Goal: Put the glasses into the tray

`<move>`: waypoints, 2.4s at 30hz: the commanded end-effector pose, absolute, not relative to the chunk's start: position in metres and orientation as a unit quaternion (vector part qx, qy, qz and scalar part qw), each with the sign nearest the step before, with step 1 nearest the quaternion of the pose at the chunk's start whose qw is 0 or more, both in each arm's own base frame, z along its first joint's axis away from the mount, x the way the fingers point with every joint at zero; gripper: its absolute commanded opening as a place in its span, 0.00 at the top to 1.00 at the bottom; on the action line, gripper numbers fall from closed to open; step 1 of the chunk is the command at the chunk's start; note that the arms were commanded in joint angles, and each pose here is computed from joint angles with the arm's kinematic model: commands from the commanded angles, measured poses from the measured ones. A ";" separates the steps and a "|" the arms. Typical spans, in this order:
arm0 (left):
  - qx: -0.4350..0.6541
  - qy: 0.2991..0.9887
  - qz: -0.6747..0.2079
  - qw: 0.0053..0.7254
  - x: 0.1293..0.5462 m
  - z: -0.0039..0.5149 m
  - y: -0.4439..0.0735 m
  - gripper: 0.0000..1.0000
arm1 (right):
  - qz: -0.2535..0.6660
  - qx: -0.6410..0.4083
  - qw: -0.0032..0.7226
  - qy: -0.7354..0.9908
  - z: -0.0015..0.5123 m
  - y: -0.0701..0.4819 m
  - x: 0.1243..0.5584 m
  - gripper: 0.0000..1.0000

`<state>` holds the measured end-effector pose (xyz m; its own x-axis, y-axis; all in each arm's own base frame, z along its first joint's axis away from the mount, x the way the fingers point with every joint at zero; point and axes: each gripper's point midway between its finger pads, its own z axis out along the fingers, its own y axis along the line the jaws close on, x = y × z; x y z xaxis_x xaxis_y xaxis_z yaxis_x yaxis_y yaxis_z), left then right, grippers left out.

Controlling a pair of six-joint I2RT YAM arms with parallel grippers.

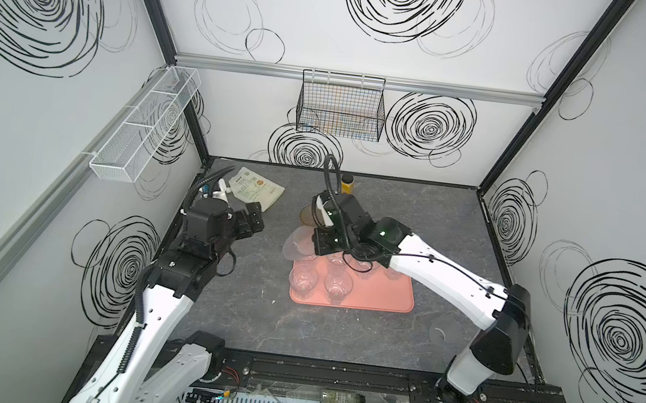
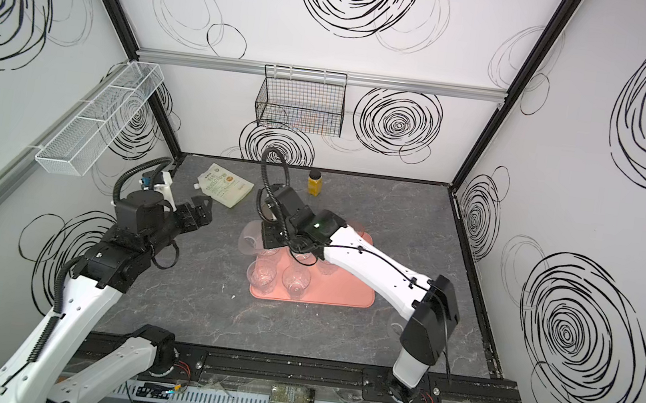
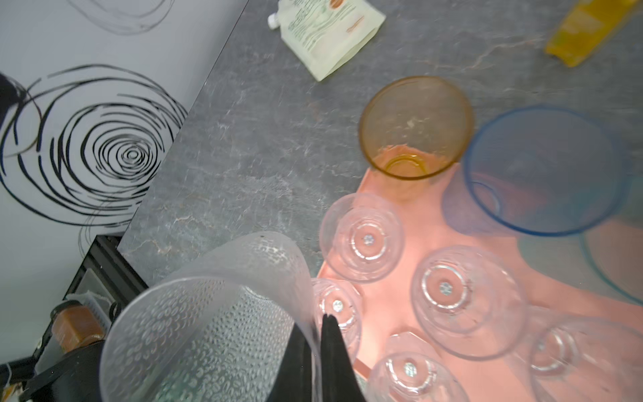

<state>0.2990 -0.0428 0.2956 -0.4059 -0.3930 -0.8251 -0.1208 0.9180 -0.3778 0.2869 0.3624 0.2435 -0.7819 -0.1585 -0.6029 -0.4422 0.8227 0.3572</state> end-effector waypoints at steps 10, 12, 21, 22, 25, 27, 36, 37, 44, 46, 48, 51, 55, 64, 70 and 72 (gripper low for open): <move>0.059 0.834 -0.182 0.517 0.268 0.292 -0.196 0.02 | 0.173 -0.077 0.308 0.932 0.232 0.215 0.278 1.00; 0.089 0.828 -0.203 0.515 0.259 0.288 -0.222 0.02 | 0.157 -0.074 0.299 0.938 0.225 0.198 0.270 1.00; 0.157 0.844 -0.214 0.466 0.232 0.229 -0.290 0.02 | 0.090 -0.070 0.256 0.960 0.184 0.158 0.240 1.00; 0.161 0.846 -0.216 0.461 0.229 0.224 -0.293 0.02 | 0.089 -0.070 0.252 0.961 0.180 0.158 0.239 1.00; 0.172 0.853 -0.216 0.443 0.222 0.205 -0.301 0.02 | 0.087 -0.067 0.244 0.963 0.171 0.159 0.237 1.00; 0.175 0.858 -0.211 0.434 0.221 0.191 -0.301 0.03 | 0.082 -0.068 0.244 0.964 0.164 0.160 0.239 1.00; 0.171 0.871 -0.199 0.415 0.228 0.164 -0.287 0.04 | 0.032 -0.068 0.211 0.975 0.133 0.166 0.247 1.00; 0.168 0.872 -0.201 0.414 0.229 0.162 -0.285 0.04 | 0.026 -0.070 0.207 0.976 0.129 0.168 0.247 1.00; 0.151 0.873 -0.209 0.415 0.235 0.160 -0.273 0.04 | 0.017 -0.079 0.198 0.977 0.110 0.183 0.245 0.99; 0.149 0.871 -0.211 0.418 0.236 0.161 -0.272 0.04 | 0.020 -0.083 0.195 0.977 0.106 0.189 0.244 0.98; 0.147 0.871 -0.211 0.419 0.237 0.162 -0.271 0.04 | 0.013 -0.086 0.189 0.978 0.101 0.190 0.242 0.97; 0.147 0.869 -0.214 0.420 0.238 0.162 -0.271 0.04 | 0.005 -0.088 0.185 0.979 0.095 0.189 0.241 0.94; 0.147 0.870 -0.215 0.420 0.237 0.161 -0.270 0.04 | 0.002 -0.086 0.186 0.979 0.098 0.188 0.242 0.87; 0.136 0.855 -0.212 0.453 0.243 0.187 -0.264 0.03 | 0.025 -0.066 0.203 0.977 0.143 0.178 0.242 0.69; 0.146 0.832 -0.214 0.491 0.250 0.219 -0.281 0.02 | -0.026 -0.014 0.208 0.978 0.149 0.122 0.228 0.64; 0.182 0.825 -0.206 0.493 0.246 0.221 -0.298 0.03 | -0.057 0.020 0.207 0.976 0.147 0.095 0.222 0.62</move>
<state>0.2418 -0.2756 0.1930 -0.5313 0.0900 -0.8424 0.4538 0.8699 -0.1932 0.2401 0.1409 0.1570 -0.8930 -0.0279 -0.4491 -0.0447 0.9986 0.0270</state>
